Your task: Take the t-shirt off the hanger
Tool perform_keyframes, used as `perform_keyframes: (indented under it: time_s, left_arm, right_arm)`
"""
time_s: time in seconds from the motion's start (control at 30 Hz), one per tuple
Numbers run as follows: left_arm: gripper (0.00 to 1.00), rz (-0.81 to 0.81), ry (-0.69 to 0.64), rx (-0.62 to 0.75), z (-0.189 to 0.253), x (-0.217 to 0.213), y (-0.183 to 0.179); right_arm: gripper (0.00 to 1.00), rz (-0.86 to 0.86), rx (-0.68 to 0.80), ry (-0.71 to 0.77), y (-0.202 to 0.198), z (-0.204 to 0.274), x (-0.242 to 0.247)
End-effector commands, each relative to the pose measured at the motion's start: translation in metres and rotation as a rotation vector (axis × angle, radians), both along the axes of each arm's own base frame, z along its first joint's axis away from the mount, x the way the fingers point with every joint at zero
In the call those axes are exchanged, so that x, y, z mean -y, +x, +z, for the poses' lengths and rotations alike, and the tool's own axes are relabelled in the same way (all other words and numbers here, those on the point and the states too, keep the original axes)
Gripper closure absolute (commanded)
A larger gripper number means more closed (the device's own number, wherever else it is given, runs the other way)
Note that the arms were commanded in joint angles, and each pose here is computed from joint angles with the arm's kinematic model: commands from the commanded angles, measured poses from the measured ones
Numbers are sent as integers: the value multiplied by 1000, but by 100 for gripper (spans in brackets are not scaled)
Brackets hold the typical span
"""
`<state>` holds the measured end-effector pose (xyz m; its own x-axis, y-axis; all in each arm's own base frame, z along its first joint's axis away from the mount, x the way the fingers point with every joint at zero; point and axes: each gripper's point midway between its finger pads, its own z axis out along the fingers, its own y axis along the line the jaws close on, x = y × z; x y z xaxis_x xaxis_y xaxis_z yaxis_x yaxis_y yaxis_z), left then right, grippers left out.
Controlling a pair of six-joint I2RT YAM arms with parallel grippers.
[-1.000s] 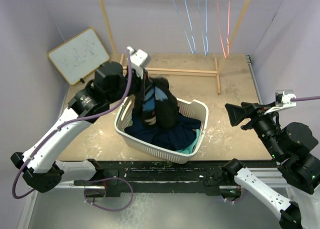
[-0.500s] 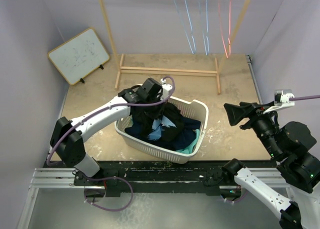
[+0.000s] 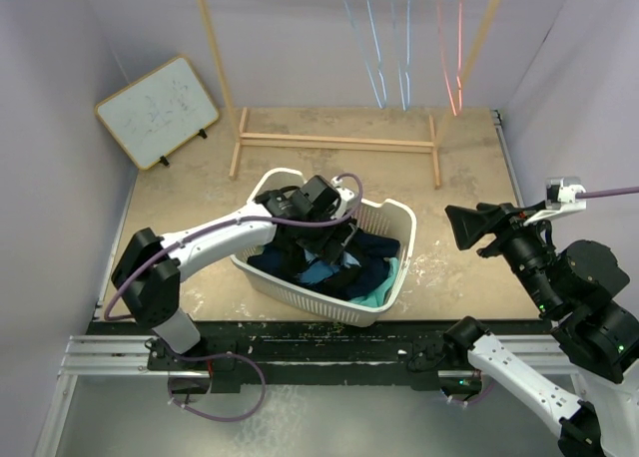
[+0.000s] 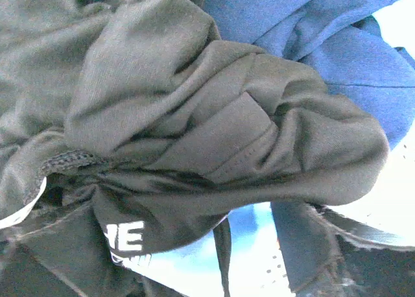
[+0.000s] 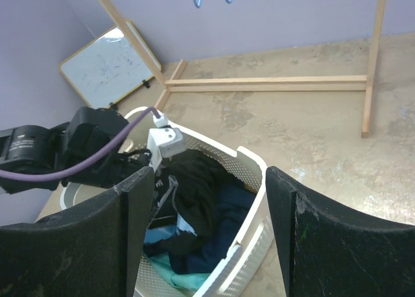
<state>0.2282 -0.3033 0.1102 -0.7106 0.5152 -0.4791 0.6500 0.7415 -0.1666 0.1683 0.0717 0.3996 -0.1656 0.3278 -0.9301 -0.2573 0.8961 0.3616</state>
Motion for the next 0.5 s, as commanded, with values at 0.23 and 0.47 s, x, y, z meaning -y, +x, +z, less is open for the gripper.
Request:
perform_keyframes:
  time_s: [0.23,0.47]
  left_arm:
    - [1,34,-409,430,201,-17,3]
    - [1,426,-319,721,257,-126,24]
  right_arm:
    - [26,16,3,32,6,4,-9]
    - [16,39,-182,-69,24,-52,-28]
